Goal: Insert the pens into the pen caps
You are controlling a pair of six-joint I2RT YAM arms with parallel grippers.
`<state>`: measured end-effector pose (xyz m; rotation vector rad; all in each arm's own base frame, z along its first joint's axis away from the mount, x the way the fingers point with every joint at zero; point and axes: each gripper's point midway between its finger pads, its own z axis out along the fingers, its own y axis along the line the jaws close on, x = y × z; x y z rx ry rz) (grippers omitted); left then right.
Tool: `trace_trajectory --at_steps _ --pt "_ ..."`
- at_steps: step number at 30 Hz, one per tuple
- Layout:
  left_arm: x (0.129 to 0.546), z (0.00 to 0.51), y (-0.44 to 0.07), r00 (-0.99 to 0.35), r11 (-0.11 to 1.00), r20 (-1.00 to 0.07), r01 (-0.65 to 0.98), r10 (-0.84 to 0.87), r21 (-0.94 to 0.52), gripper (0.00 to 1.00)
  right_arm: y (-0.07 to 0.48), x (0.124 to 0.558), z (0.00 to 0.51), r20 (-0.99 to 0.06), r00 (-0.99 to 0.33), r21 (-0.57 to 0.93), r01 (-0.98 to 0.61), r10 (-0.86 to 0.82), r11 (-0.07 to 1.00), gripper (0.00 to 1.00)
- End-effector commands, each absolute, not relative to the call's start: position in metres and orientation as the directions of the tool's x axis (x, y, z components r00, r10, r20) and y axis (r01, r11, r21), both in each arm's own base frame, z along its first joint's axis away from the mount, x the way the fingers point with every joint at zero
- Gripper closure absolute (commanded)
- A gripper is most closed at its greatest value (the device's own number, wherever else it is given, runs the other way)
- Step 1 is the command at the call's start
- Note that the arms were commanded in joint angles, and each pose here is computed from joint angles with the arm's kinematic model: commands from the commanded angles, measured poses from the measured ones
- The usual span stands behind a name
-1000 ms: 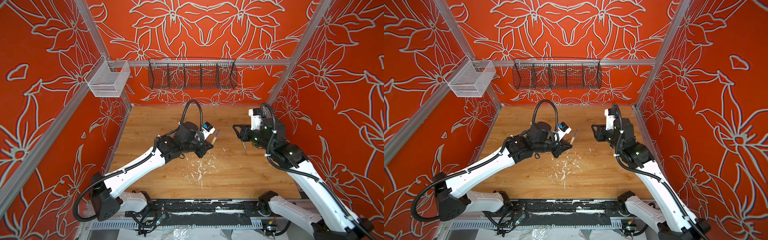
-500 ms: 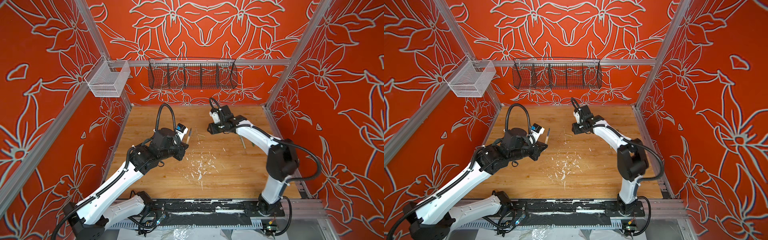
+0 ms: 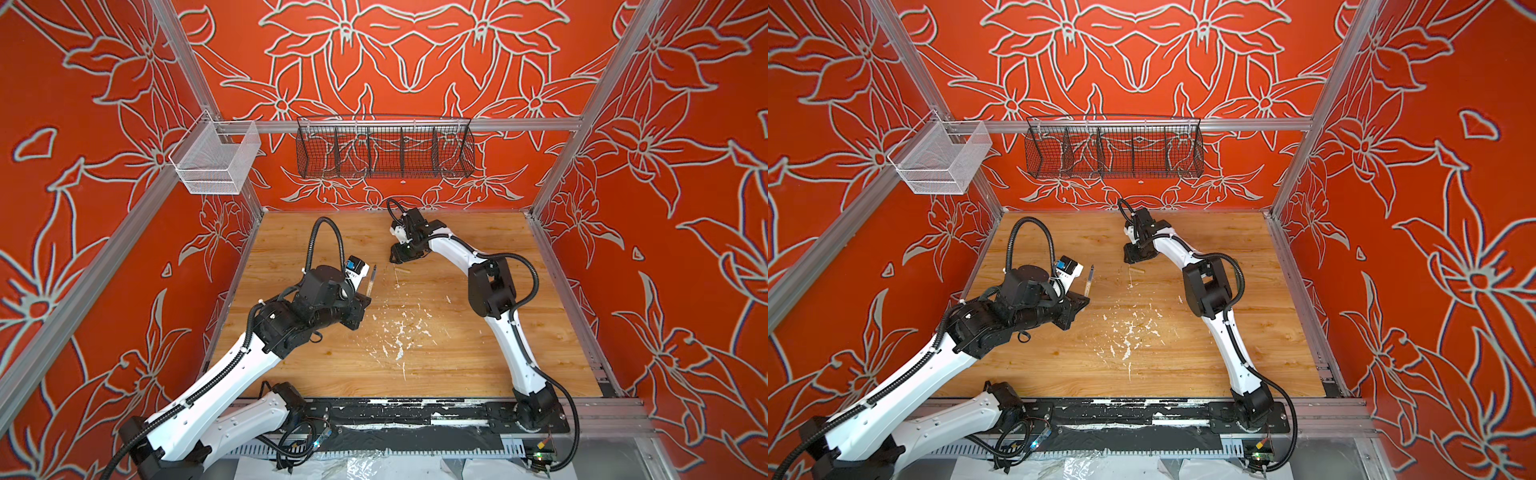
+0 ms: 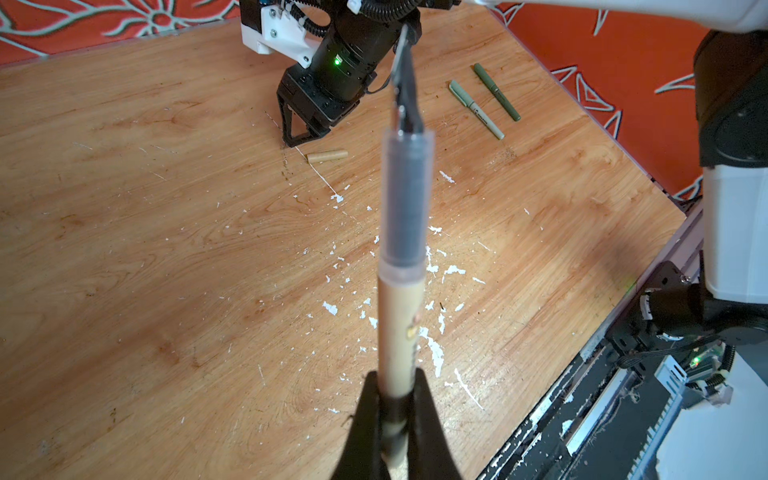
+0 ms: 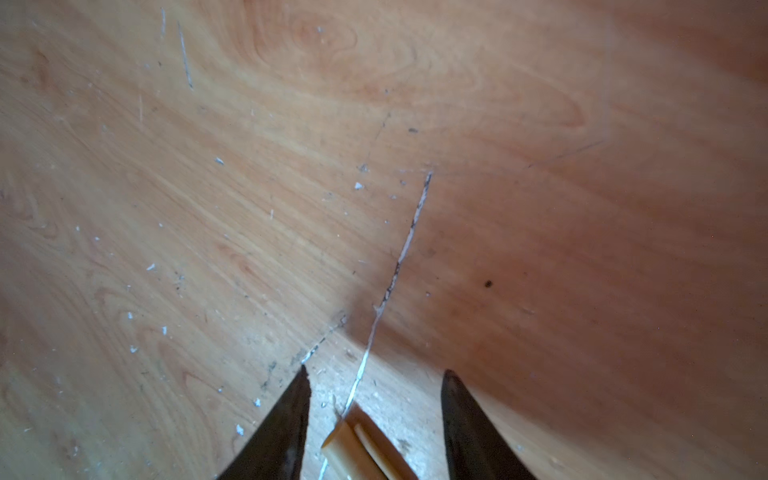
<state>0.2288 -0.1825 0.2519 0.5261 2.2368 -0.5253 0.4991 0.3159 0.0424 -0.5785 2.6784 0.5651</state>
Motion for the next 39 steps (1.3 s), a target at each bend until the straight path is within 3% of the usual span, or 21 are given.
trace_trajectory --at_steps 1,17,24,29,33,39 --pt "0.231 0.253 -0.181 -0.619 0.833 -0.759 0.517 0.203 -0.199 1.00 0.323 0.482 0.039 -0.361 -0.866 0.351 -0.470 -0.346 0.810 0.48" --pt "0.231 0.254 -0.181 -0.612 0.829 -0.765 0.522 0.201 -0.200 1.00 0.339 0.416 0.043 -0.272 -0.848 0.502 -0.528 -0.455 0.685 0.48" --pt "0.232 0.252 -0.180 -0.613 0.832 -0.763 0.519 0.204 -0.195 1.00 0.319 0.404 0.053 -0.243 -0.857 0.438 -0.514 -0.454 0.737 0.48" --pt "0.235 0.250 -0.183 -0.618 0.829 -0.758 0.523 0.211 -0.196 1.00 0.327 0.418 0.089 -0.344 -0.854 0.444 -0.515 -0.391 0.733 0.48" --pt "0.235 0.252 -0.185 -0.616 0.825 -0.760 0.528 0.208 -0.201 1.00 0.310 0.438 0.110 -0.403 -0.857 0.336 -0.466 -0.322 0.819 0.48" --pt "0.234 0.250 -0.185 -0.617 0.824 -0.759 0.529 0.207 -0.205 1.00 0.287 0.450 0.093 -0.355 -0.888 0.210 -0.379 -0.291 0.901 0.49"
